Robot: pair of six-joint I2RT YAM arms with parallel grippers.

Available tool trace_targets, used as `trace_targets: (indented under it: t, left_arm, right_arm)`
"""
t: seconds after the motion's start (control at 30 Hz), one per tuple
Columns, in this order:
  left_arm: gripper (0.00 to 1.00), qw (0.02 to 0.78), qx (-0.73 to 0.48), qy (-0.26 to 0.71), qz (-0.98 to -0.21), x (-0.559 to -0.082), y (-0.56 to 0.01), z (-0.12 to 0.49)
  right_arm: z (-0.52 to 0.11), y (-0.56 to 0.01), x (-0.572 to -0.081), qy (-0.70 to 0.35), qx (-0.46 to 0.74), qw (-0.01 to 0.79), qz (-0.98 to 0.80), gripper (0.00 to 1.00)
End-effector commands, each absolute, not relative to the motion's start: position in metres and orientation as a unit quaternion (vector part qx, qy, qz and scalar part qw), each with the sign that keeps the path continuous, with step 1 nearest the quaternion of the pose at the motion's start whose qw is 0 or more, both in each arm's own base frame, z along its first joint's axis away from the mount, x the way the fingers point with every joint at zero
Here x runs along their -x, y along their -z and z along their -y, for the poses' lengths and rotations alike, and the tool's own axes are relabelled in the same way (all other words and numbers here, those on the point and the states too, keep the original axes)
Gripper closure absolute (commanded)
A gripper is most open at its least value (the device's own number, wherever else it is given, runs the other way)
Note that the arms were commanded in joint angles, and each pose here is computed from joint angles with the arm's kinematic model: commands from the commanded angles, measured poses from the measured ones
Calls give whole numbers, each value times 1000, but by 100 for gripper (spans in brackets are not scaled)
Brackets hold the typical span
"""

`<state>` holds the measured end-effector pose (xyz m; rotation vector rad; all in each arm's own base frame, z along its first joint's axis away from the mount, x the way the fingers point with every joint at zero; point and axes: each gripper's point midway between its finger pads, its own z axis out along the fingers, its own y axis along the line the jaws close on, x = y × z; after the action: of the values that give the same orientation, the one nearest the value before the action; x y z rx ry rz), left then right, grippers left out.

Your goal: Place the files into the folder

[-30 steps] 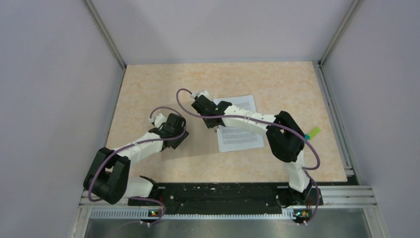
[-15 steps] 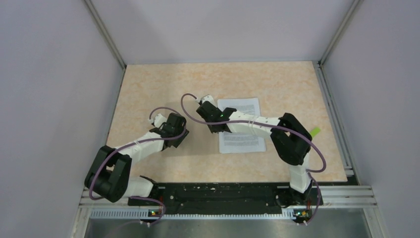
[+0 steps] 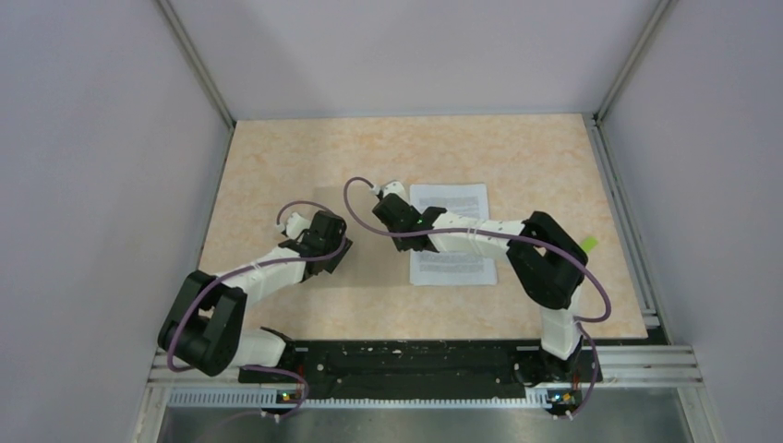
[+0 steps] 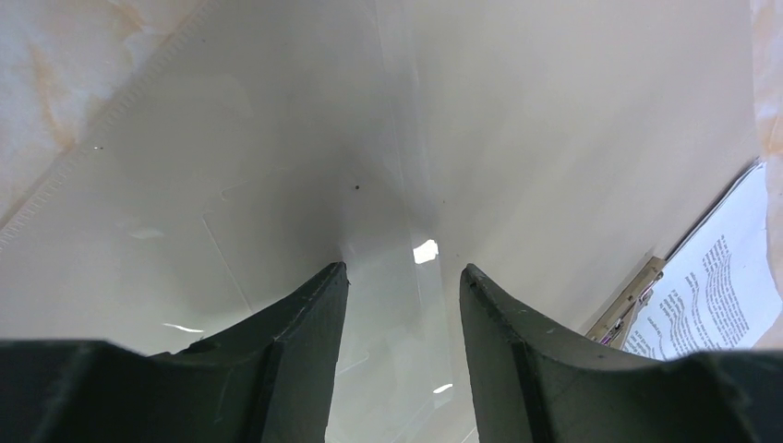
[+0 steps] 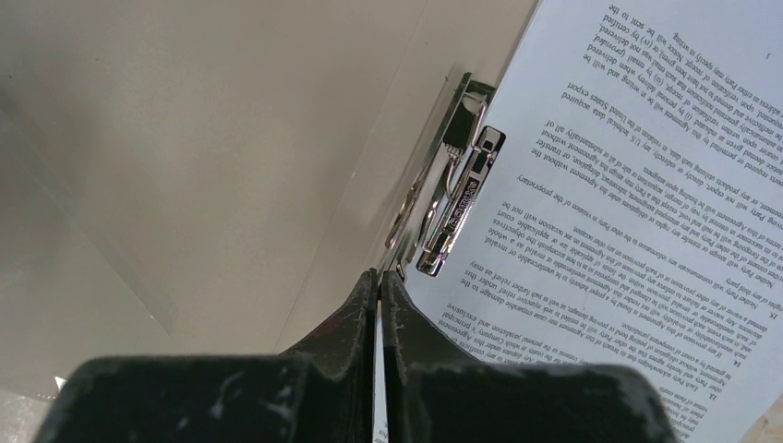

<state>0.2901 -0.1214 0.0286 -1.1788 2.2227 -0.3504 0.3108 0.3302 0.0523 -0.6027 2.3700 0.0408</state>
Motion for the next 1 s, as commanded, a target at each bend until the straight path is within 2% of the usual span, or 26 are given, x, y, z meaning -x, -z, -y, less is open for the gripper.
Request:
trace_targets:
  t: [0.0, 0.53, 0.8, 0.97]
  left_arm:
    - [46, 225, 445, 40, -866, -240, 21, 96]
    - [45, 208, 461, 43, -862, -240, 30, 95]
    - [46, 207, 460, 40, -862, -241, 28, 95]
    - [45, 242, 391, 35, -887, -260, 1, 96]
  right_arm:
    - [-280, -15, -294, 49, 236, 270, -932, 100]
    - [-254, -1, -297, 88, 230, 253, -936, 100]
    - [-262, -20, -307, 37, 214, 267, -939, 100]
    - [-274, -26, -314, 4, 212, 270, -939, 100]
